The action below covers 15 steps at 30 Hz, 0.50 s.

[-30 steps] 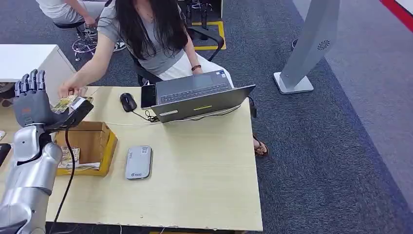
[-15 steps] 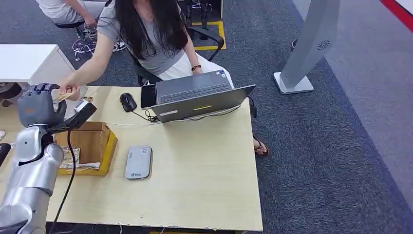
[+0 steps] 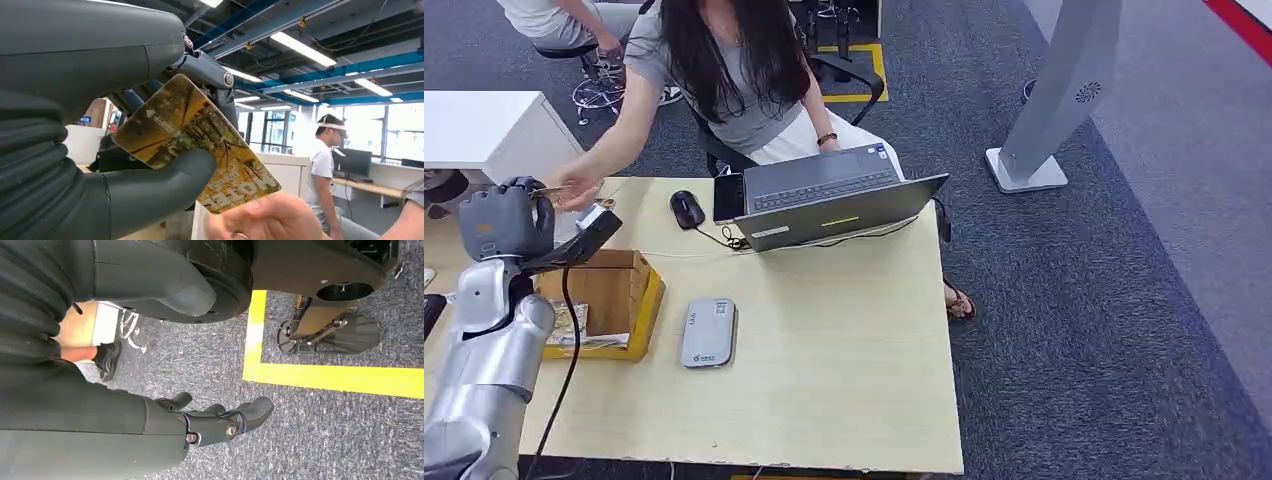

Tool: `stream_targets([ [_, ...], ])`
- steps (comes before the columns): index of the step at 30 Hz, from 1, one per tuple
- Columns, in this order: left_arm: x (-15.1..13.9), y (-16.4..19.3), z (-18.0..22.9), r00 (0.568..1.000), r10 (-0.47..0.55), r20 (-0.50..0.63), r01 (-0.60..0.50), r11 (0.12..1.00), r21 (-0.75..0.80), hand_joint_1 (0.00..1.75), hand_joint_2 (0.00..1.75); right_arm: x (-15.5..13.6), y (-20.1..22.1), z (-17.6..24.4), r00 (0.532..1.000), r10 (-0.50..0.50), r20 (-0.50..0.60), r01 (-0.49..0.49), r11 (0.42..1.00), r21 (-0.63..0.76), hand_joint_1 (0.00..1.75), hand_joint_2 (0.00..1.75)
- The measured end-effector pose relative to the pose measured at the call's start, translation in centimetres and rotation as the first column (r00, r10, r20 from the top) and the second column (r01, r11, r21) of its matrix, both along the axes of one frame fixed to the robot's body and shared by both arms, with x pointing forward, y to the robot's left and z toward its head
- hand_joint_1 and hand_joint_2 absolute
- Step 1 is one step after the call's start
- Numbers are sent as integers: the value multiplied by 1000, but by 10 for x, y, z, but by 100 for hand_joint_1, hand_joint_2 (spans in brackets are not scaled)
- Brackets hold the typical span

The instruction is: Pass the card to the sensor for recognition and then transmit it.

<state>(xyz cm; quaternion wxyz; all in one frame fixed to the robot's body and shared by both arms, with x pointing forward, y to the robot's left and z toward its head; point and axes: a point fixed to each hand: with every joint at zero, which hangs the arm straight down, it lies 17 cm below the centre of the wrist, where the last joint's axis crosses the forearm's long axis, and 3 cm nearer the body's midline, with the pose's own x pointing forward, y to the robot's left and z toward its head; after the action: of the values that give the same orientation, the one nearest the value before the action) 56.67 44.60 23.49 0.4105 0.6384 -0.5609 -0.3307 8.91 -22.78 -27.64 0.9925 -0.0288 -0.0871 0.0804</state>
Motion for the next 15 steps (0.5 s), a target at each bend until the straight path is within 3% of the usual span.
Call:
stream_targets([
  [15,-12,-36,-15,997,-82,13,83,994,-72,175,175,0,1,0,1000,-8,-1,8,1000,1,0,175],
])
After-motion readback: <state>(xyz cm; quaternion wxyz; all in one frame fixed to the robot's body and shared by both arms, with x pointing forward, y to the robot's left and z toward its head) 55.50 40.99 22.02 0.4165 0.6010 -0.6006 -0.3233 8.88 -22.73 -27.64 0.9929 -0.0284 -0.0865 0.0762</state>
